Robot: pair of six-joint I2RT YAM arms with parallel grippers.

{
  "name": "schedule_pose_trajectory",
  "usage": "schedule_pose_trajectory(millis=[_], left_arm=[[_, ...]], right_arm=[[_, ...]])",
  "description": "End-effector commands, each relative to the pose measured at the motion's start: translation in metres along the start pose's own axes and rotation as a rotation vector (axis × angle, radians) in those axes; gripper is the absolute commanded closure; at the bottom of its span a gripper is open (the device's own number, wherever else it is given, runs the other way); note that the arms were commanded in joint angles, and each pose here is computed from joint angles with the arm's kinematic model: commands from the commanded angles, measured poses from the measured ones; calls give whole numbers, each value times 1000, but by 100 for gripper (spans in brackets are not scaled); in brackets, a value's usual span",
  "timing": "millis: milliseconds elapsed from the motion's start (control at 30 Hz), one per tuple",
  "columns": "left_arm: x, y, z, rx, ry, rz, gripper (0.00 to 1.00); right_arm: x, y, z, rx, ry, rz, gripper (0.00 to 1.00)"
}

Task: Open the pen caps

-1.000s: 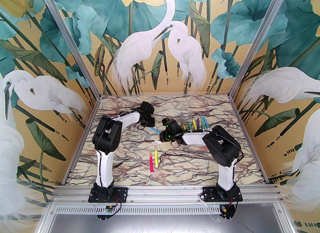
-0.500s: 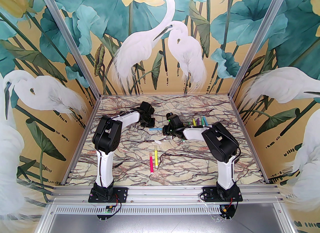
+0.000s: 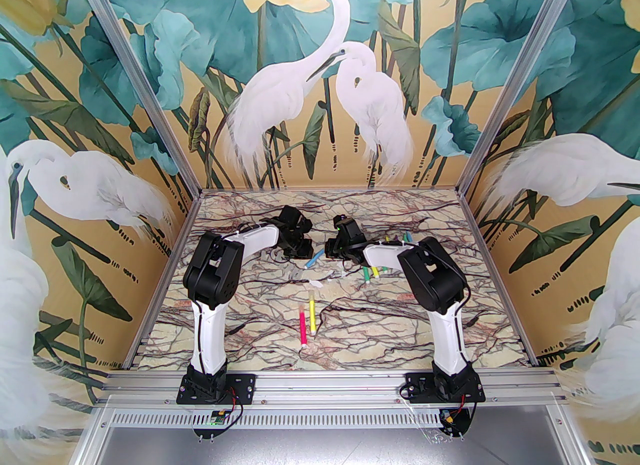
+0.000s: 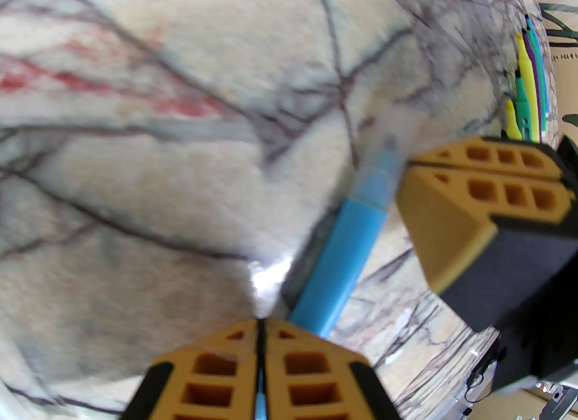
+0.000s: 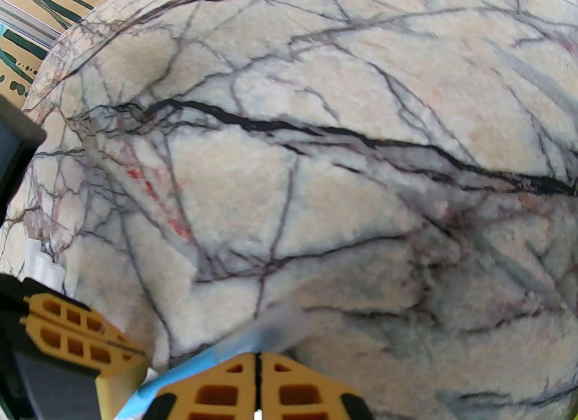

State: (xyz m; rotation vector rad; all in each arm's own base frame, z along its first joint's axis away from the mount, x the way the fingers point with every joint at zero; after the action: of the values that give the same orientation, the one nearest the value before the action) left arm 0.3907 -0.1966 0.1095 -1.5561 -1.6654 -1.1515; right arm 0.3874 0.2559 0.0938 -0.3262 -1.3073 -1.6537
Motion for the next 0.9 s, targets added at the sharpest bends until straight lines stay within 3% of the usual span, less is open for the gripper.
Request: schedule_pose_trajectory(millis=[0,333,667,867], left_arm=[[5,-9,-13,1,-53,38,90],[-2,-19,-36,-14,-123,58,90],[11,-26,-25,45,-103,17,89],[34,-24,-16,80,-133,-64,79]], right_arm=[[-3,-1,-3,14,-1,25,92],[1,-2,-9,4,-1,42,91],[17,-11,-10,34,-21,71,88],[35,-8,-4,130,-40,117,76]])
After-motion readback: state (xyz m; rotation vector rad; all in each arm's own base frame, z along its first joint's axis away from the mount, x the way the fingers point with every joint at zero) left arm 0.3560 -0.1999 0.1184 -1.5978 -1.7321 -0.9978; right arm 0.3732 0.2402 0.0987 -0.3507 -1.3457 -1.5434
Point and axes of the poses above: each hand's point on the last joint's axis, 136 mm out from that joint toward the fingers, its own x axis back along the fingers, its own z axis along the line the jaws close on, y = z × x, the point moved 10 cm from there along x, back along the fingers, and after that the axes turned 8 degrees about x, right-handed, at the moved point
